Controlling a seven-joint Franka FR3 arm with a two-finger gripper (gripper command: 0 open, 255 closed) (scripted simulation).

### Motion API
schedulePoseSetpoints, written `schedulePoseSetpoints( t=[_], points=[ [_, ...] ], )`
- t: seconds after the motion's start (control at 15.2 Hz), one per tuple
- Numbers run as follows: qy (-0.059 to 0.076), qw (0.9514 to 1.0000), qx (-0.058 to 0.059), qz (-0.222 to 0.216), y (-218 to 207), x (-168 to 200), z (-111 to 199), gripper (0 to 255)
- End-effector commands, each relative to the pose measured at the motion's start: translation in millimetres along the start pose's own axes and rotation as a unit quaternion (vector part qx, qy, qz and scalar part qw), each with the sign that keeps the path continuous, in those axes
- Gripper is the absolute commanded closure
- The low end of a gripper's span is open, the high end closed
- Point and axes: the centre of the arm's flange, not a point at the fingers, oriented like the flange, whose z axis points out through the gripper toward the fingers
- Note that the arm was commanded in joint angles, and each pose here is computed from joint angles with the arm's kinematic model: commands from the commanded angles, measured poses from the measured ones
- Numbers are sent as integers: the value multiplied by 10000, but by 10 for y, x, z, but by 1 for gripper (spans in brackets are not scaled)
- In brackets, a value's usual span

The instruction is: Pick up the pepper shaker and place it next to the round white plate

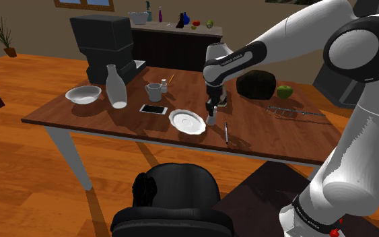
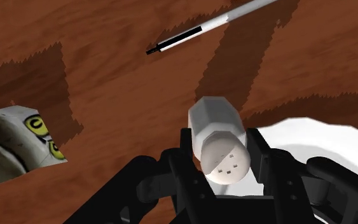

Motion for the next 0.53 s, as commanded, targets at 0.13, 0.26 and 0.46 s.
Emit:
schedulePoseSetpoints(
  t=[0.13, 0.26, 0.46],
  points=[
    [-3, 10000, 3, -5, -7, 0, 11, 255],
    [-3, 10000, 3, -5, -7, 0, 11, 255],
    [-3, 10000, 3, -5, -7, 1, 11, 0]
  ],
)
